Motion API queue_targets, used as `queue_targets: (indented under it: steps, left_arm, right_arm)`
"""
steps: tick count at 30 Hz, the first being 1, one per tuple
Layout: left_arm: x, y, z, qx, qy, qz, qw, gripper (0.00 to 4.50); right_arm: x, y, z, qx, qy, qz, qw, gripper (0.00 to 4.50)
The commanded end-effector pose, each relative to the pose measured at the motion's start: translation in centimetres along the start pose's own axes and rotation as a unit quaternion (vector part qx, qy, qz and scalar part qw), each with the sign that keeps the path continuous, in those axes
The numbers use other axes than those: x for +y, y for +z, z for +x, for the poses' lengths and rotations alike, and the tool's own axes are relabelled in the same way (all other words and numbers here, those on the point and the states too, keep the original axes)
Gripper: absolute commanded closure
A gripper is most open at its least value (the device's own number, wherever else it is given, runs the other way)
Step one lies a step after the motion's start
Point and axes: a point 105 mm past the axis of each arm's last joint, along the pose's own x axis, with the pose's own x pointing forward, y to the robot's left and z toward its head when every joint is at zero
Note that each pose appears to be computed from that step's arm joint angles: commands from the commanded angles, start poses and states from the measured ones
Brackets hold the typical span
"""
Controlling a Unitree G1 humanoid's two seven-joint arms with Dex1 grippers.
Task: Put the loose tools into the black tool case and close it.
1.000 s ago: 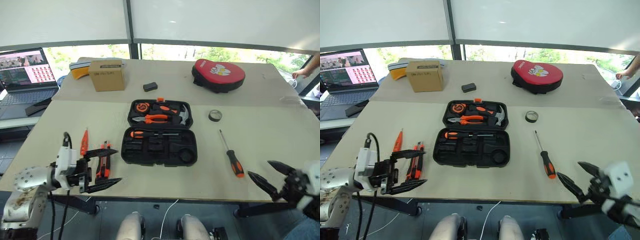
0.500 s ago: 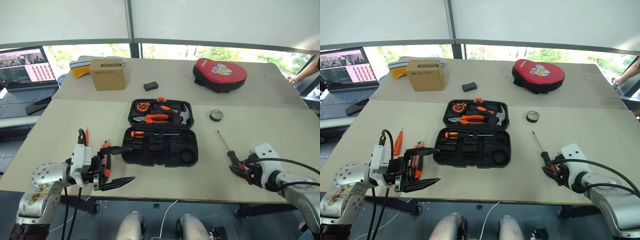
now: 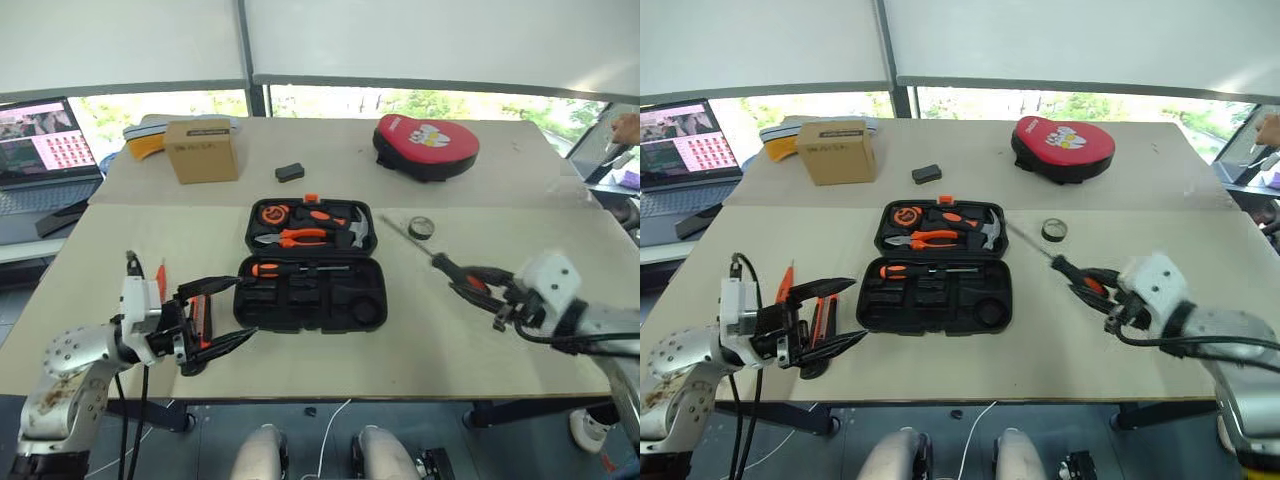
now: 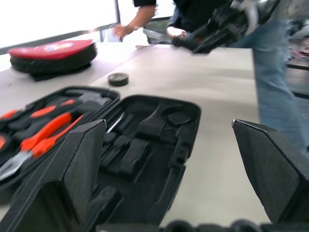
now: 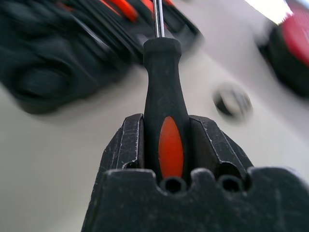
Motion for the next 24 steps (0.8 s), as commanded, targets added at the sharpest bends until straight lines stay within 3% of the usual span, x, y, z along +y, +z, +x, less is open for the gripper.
queue_targets:
  steps: [1,5,12,24]
  left_arm:
    - [0.6,0.4,-1.3,0.003,0.044,0.013,0.999,0.0]
    - [0.5,-0.1,-2.4,0.017,0.076,0.009,0.997,0.0]
    - [-0.3,0.0,-2.4,0.022,0.091,0.011,0.996,0.0]
    - [-0.7,-0.1,-2.7,0.033,0.098,0.012,0.995,0.0]
  right_arm:
    - [0.4,2.4,4.1,-0.016,0.098,-0.041,0.994,3.48]
    - [0.5,2.2,8.6,0.017,0.156,-0.063,0.986,3.48]
    - [1.0,1.3,12.4,0.07,0.205,-0.082,0.973,3.48]
    - [1.0,0.9,14.9,0.093,0.23,-0.12,0.961,3.48]
